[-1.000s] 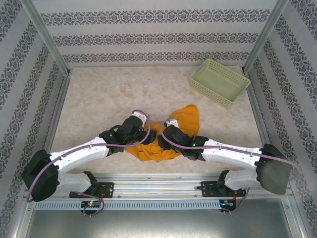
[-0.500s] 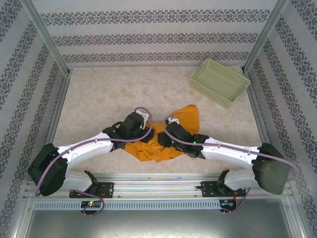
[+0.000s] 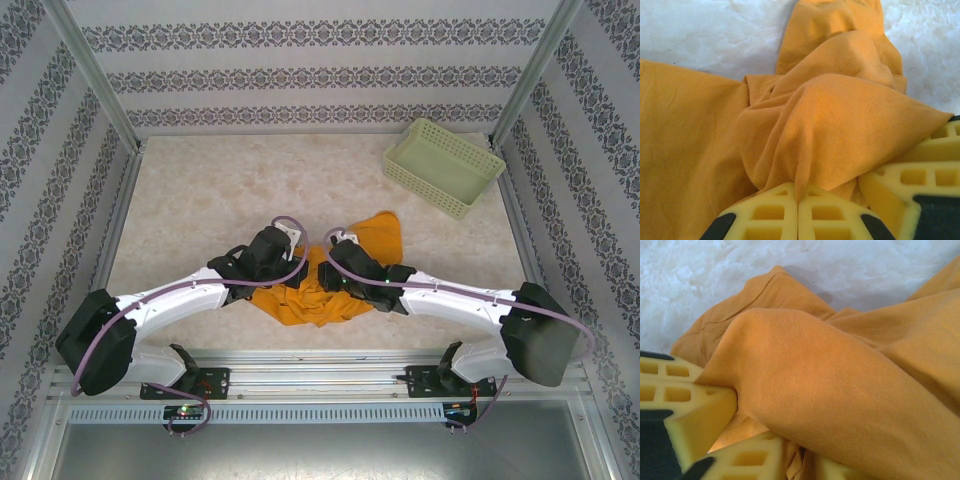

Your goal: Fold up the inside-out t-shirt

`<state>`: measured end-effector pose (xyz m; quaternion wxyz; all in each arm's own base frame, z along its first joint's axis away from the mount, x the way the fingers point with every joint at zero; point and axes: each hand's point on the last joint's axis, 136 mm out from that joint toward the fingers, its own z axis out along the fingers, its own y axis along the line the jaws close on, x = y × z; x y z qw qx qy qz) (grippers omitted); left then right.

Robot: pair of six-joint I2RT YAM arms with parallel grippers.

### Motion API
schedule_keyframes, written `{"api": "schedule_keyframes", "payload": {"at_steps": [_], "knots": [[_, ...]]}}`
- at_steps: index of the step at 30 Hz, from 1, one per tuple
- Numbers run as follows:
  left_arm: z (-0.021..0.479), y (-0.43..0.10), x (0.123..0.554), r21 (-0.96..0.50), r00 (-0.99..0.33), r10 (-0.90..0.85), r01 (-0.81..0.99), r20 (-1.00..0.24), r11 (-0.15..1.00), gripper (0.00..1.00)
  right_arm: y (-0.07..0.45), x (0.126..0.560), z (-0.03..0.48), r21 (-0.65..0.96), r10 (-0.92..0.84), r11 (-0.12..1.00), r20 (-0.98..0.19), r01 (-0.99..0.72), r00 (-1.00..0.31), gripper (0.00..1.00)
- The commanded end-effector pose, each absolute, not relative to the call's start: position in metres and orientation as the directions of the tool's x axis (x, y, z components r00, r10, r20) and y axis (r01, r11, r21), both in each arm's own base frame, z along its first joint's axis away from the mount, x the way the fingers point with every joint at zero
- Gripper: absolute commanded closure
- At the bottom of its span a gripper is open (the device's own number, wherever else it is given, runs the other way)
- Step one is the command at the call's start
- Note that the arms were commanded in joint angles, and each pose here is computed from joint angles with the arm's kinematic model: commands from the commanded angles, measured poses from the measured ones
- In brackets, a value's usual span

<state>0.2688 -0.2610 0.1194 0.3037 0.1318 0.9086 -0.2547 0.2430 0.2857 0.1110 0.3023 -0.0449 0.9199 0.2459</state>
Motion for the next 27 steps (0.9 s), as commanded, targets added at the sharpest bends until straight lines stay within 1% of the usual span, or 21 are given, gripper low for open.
{"api": "schedule_keyframes", "payload": {"at_steps": [1, 4, 5, 9, 16, 22, 27], "knots": [[0.143, -0.265, 0.277, -0.412, -0.75, 0.039, 0.406, -0.661, 0.816, 0.95, 0.285, 0.256, 0.118, 0.399, 0.072, 0.889, -0.604, -0.223, -0.794, 0.89], [0.143, -0.264, 0.278, -0.41, -0.75, 0.037, 0.402, -0.661, 0.819, 0.96, 0.285, 0.257, 0.119, 0.383, 0.061, 0.896, -0.607, -0.225, -0.793, 0.99], [0.143, -0.264, 0.278, -0.41, -0.75, 0.037, 0.401, -0.661, 0.819, 0.96, 0.285, 0.257, 0.119, 0.382, 0.06, 0.896, -0.608, -0.226, -0.792, 1.0], [0.141, -0.258, 0.282, -0.402, -0.754, 0.023, 0.376, -0.657, 0.835, 0.96, 0.284, 0.252, 0.129, 0.384, 0.05, 0.889, -0.623, -0.249, -0.78, 1.0], [0.138, -0.221, 0.317, -0.394, -0.787, -0.077, 0.22, -0.613, 0.892, 0.97, 0.291, 0.219, 0.164, 0.38, -0.021, 0.845, -0.679, -0.376, -0.734, 1.0], [0.139, -0.199, 0.339, -0.377, -0.796, -0.132, 0.127, -0.59, 0.918, 0.99, 0.279, 0.205, 0.191, 0.433, 0.035, 0.81, -0.71, -0.396, -0.704, 1.0], [0.142, -0.179, 0.347, -0.324, -0.792, -0.147, 0.067, -0.592, 0.944, 0.99, 0.26, 0.205, 0.215, 0.428, 0.079, 0.817, -0.747, -0.387, -0.66, 1.0]]}}
